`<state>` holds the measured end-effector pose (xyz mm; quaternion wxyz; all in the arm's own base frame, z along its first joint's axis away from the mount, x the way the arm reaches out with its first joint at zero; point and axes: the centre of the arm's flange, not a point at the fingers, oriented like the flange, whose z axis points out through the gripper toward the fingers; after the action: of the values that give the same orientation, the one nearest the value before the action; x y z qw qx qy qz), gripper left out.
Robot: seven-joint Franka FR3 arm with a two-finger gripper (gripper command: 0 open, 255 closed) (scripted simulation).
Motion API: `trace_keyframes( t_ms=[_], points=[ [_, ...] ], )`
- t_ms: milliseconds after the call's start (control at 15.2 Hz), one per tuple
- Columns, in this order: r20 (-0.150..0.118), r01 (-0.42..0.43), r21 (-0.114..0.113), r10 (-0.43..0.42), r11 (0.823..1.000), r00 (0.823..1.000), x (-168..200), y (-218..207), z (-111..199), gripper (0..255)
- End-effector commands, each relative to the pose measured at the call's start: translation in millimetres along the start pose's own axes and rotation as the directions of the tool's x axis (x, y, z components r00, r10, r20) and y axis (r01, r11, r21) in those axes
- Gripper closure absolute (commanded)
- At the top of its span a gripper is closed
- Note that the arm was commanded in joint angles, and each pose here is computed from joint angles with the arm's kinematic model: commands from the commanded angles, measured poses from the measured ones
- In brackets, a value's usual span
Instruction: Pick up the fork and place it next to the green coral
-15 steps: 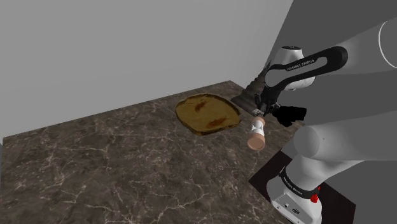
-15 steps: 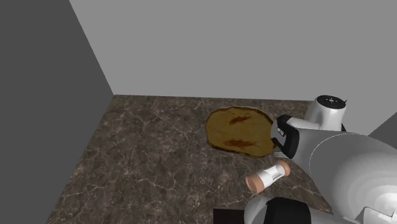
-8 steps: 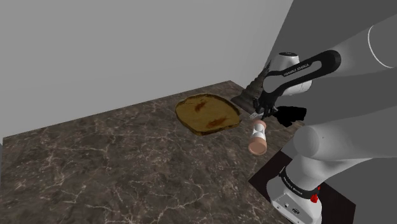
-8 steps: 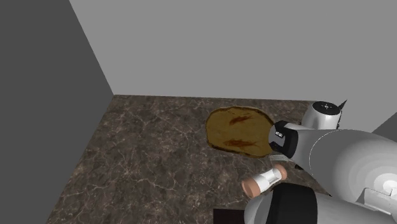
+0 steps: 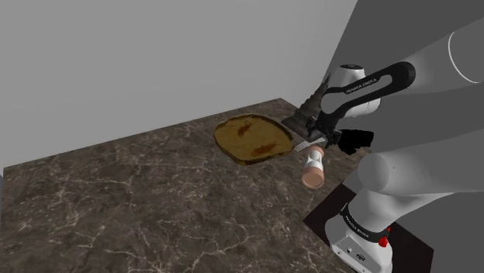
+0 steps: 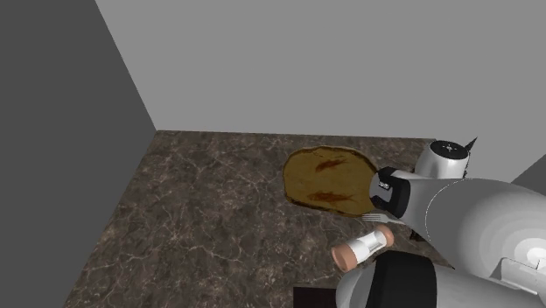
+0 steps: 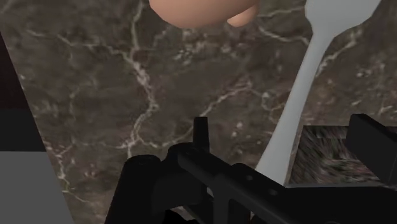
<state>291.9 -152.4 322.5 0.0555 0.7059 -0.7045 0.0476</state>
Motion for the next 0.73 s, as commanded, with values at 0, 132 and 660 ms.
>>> trace_keyframes(
  t_ms=[0, 132, 660],
  points=[
    [0.000, 0.000, 0.000, 0.000, 1.000, 1.000, 0.0, 0.2, 0.2, 0],
    [0.000, 0.000, 0.000, 0.000, 1.000, 1.000, -0.5, -1.2, -13.3, 0],
    [0.000, 0.000, 0.000, 0.000, 1.000, 1.000, -0.5, -1.2, -50.1, 0]
  ],
)
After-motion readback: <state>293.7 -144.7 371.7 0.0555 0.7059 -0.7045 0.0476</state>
